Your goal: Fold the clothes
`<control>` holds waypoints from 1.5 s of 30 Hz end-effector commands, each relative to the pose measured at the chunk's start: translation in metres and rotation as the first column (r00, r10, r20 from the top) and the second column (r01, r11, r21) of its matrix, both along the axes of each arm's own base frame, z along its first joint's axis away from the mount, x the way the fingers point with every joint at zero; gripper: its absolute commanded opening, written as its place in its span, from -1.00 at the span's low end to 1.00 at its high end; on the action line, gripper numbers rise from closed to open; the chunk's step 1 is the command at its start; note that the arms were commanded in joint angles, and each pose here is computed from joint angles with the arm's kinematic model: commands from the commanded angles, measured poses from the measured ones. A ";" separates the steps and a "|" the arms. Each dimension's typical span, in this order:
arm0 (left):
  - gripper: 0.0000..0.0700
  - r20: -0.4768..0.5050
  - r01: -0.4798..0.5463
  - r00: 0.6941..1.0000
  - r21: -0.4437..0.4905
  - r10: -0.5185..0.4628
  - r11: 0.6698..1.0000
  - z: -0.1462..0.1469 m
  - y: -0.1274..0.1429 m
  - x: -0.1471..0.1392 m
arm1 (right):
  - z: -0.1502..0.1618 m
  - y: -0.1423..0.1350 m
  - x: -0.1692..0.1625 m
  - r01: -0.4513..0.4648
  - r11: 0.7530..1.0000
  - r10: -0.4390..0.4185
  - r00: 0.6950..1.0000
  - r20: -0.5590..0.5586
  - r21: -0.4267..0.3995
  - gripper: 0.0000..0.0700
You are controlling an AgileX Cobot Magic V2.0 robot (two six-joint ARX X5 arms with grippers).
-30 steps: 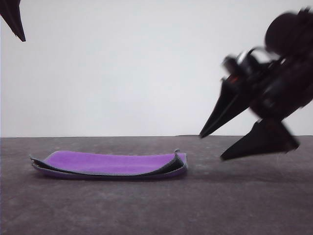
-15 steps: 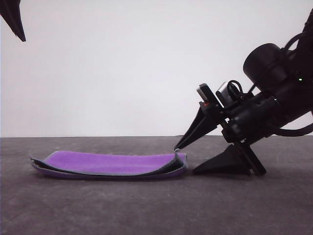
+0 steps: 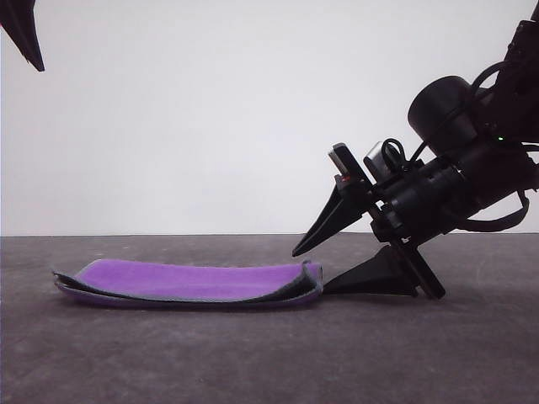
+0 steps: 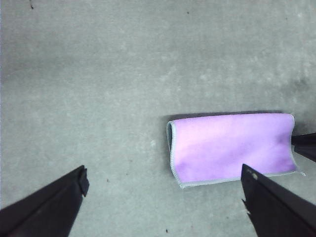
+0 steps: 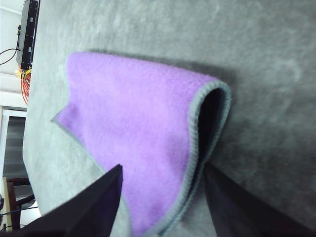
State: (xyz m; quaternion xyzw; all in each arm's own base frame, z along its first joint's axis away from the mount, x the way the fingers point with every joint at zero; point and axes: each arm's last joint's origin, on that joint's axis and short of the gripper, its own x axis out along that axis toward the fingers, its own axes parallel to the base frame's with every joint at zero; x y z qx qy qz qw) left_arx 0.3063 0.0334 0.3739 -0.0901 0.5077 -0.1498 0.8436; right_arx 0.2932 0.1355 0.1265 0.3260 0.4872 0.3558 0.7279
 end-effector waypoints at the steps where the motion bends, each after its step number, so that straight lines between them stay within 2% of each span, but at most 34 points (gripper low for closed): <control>1: 0.71 0.013 0.000 1.000 0.000 0.000 1.000 0.002 0.001 0.004 | -0.003 0.005 0.003 -0.003 1.000 0.003 1.000 -0.010 0.001 -0.10; 14: 0.71 0.013 0.000 1.000 0.001 0.000 1.000 0.002 0.001 0.004 | -0.004 -0.005 0.006 0.004 1.000 -0.004 1.000 0.000 -0.014 -0.09; 20: 0.71 0.012 0.000 1.000 0.000 0.000 1.000 0.002 0.001 0.004 | -0.008 -0.012 0.005 0.009 0.999 -0.010 0.999 -0.046 -0.033 -0.09; 27: 0.71 0.011 0.000 1.000 0.000 0.000 1.000 0.001 0.001 0.004 | -0.007 0.003 0.000 0.001 0.998 -0.002 1.000 -0.021 -0.061 -0.10; 35: 0.71 0.009 0.000 1.000 0.000 0.000 1.000 0.001 0.001 0.004 | -0.003 0.011 0.001 -0.009 0.999 0.007 1.000 -0.026 -0.051 -0.11; 36: 0.71 0.009 0.000 1.000 0.000 0.000 1.000 0.001 0.001 0.004 | -0.003 0.012 0.001 -0.008 0.999 0.007 1.000 -0.025 -0.050 -0.15; 39: 0.71 0.009 0.000 1.000 0.000 0.000 1.000 0.001 0.001 0.004 | -0.001 0.016 0.001 -0.019 0.999 0.019 1.000 -0.017 -0.046 -0.72; 41: 0.71 0.008 0.000 1.000 0.000 0.000 1.000 0.001 0.001 0.004 | 0.001 0.018 0.002 -0.023 0.999 0.023 1.000 -0.009 -0.043 -0.97; 45: 0.71 0.005 0.000 1.000 -0.001 0.000 1.000 0.001 0.001 0.004 | 0.005 0.021 0.004 -0.032 0.999 0.032 0.999 0.005 -0.032 -1.00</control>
